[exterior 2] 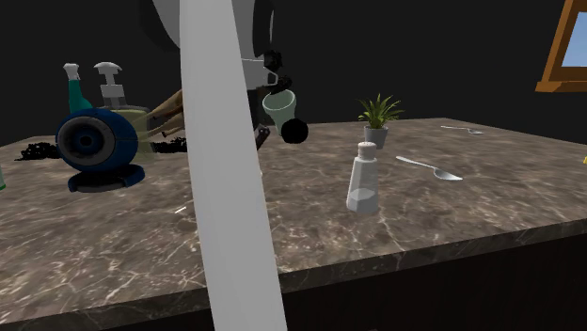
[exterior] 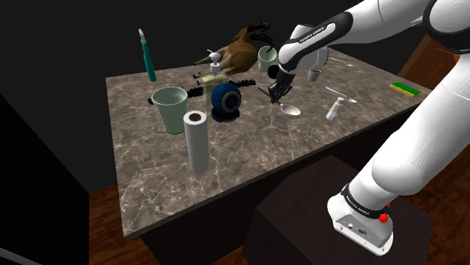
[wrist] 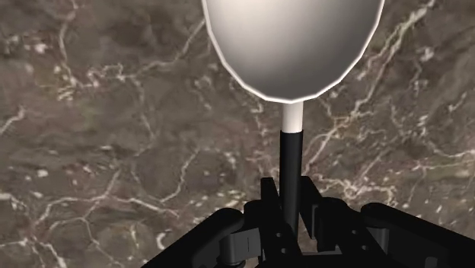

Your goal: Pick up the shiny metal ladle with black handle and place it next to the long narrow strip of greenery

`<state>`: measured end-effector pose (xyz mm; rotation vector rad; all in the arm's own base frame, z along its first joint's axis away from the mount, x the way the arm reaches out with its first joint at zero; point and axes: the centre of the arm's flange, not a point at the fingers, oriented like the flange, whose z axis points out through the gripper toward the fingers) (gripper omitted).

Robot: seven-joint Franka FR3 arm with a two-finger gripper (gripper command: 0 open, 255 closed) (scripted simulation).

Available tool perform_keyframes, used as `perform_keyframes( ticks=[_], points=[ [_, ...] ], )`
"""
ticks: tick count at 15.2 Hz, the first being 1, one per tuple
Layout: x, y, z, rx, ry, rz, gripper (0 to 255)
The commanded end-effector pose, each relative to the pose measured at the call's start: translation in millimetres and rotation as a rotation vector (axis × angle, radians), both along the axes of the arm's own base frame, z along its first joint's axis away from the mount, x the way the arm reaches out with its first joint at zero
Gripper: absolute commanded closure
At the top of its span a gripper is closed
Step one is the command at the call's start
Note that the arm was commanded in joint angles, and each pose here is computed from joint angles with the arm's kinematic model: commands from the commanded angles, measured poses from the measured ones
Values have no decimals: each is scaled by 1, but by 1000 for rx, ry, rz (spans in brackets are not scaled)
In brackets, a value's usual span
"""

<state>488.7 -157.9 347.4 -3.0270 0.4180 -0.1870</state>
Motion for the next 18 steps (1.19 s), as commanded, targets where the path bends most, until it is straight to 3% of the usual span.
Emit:
perform_keyframes(
  ticks=[1,6,7,12,16,18],
  points=[
    [0,0,-2,0,-1,0,255],
    [0,0,-2,0,-1,0,255],
    [0,0,-2,0,-1,0,0],
    [0,0,-2,0,-1,0,0],
    [-7,-4,47,0,-1,0,0],
    [-7,-4,47,0,-1,0,0]
  ],
)
